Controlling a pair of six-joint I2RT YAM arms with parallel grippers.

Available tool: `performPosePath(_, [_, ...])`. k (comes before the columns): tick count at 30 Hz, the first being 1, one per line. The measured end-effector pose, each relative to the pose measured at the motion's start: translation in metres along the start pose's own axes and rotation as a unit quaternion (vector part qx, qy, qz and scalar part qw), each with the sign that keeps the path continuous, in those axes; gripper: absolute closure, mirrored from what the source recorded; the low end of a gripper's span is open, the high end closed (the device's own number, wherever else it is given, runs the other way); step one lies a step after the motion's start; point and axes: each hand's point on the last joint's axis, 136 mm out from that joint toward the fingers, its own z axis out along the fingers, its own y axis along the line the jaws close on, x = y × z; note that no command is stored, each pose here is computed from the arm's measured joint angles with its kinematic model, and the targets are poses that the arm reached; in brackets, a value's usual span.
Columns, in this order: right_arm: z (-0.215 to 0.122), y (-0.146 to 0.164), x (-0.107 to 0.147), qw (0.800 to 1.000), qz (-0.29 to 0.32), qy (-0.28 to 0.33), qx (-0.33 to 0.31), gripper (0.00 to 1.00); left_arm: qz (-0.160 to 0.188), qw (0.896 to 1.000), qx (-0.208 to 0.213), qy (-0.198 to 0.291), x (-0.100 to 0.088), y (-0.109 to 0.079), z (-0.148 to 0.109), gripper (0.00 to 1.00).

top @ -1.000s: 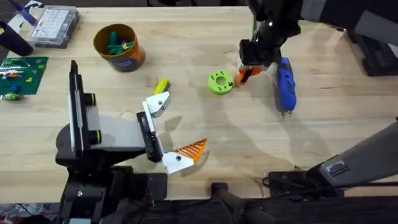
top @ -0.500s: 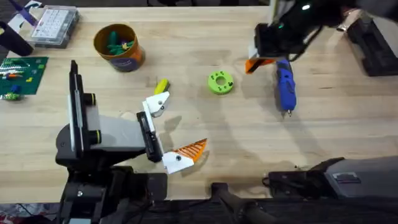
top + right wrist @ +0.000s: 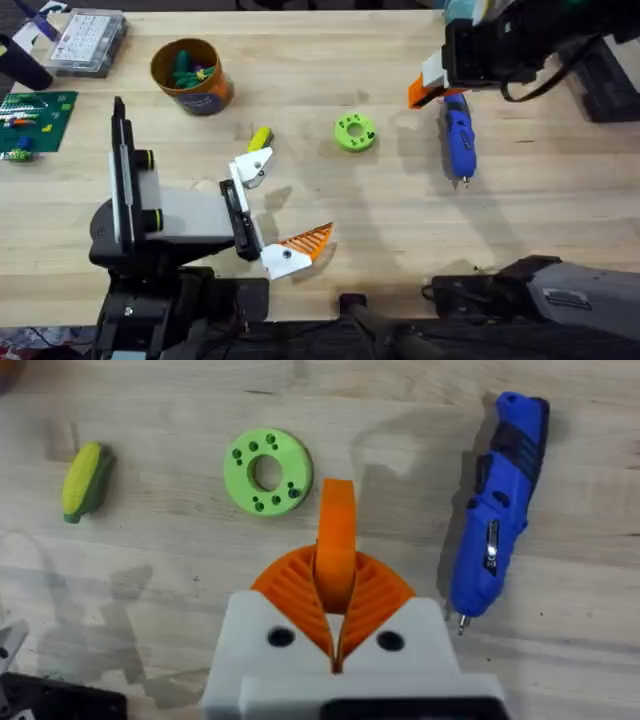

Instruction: Pick up the gripper from the table and insert it into the empty holder that is missing its gripper. Then pick up a screw, insert it into the mounting hole, and use the screwdriver to tighten it. Finally, clean up the table by picking up the vegetable and placing it into the bucket.

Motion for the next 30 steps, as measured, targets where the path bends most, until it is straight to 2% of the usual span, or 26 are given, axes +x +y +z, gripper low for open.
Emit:
performPosePath(10, [-0.004,0.002,-0.005,1.0,0.0,-0.014,-0.005,0.991,0.0,1.0,0.0,0.0,0.0,0.0,0.0,0.015])
performPosePath(15, [-0.023,0.008,-0.022,0.999,-0.003,-0.047,-0.017,0.991,0.0,1.0,0.0,0.0,0.0,0.0,0.0,0.015])
performPosePath(25, [-0.067,0.02,-0.053,0.987,-0.02,-0.153,-0.053,0.991,0.0,1.0,0.0,0.0,0.0,0.0,0.0,0.015])
performPosePath(27, [-0.077,0.028,-0.063,0.98,-0.027,-0.184,-0.072,0.991,0.0,1.0,0.0,0.0,0.0,0.0,0.0,0.015])
performPosePath(30, [-0.099,0.045,-0.084,0.959,-0.043,-0.252,-0.119,0.991,0.0,1.0,0.0,0.0,0.0,0.0,0.0,0.014])
